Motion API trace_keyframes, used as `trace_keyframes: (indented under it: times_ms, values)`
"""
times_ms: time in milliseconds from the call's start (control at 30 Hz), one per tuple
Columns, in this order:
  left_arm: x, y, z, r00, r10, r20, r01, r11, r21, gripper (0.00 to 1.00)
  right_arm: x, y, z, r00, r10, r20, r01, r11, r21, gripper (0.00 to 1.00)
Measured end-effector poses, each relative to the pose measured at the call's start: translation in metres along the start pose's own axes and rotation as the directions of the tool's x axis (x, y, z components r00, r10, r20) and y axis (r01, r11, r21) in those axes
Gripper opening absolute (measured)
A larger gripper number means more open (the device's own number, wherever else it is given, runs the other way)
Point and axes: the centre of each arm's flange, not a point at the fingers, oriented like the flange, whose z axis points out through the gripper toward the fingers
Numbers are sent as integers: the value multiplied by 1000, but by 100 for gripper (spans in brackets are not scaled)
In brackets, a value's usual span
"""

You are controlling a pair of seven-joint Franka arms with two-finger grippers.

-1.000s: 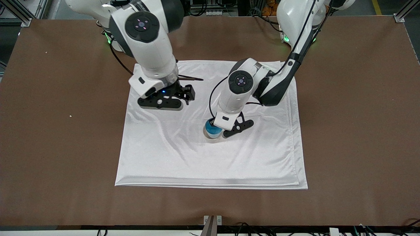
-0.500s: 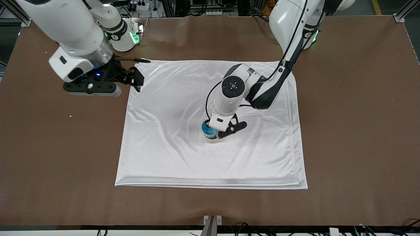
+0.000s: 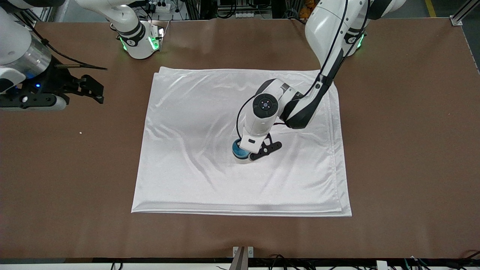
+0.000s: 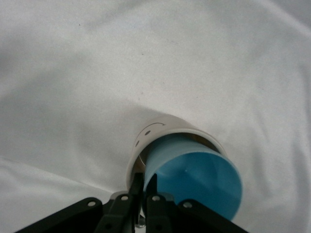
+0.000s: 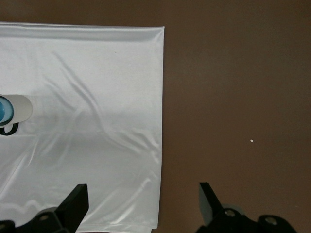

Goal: Place blue cup into white mug on cloth

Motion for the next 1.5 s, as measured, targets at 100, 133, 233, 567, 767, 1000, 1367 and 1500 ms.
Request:
trace_keyframes:
  times_ms: [100,133,233,567,767,1000,1367,1500]
  values:
    - [1,0,-1,1000,4,-8,-4,1000,1,20,2,15,6,1000,21,4,-21,1000,0,100]
    - [1,0,-1,1000,5,-9,-5,1000,0,24,3,19,9,1000,25,4,-25,1000,1,100]
    - [2,1,-3,1000,5,-14,-5,1000,-4,43,7,28,19,999,32,-1,-32,999,2,100]
    - [27,-3,-37,994,20,-111,-21,1000,-10,89,9,30,40,999,34,0,-34,999,3,100]
    - [78,-31,-59,985,-23,-173,27,999,23,100,9,33,41,999,38,-1,-38,999,2,100]
    - [145,-79,-64,980,-21,-199,35,997,66,100,13,51,43,999,45,-11,-45,999,4,100]
    - [254,-179,-84,980,60,-192,-40,994,107,100,15,69,47,998,53,-15,-53,999,4,100]
    - [281,-212,-96,980,103,-171,-87,991,98,100,15,80,46,998,53,-14,-53,999,4,100]
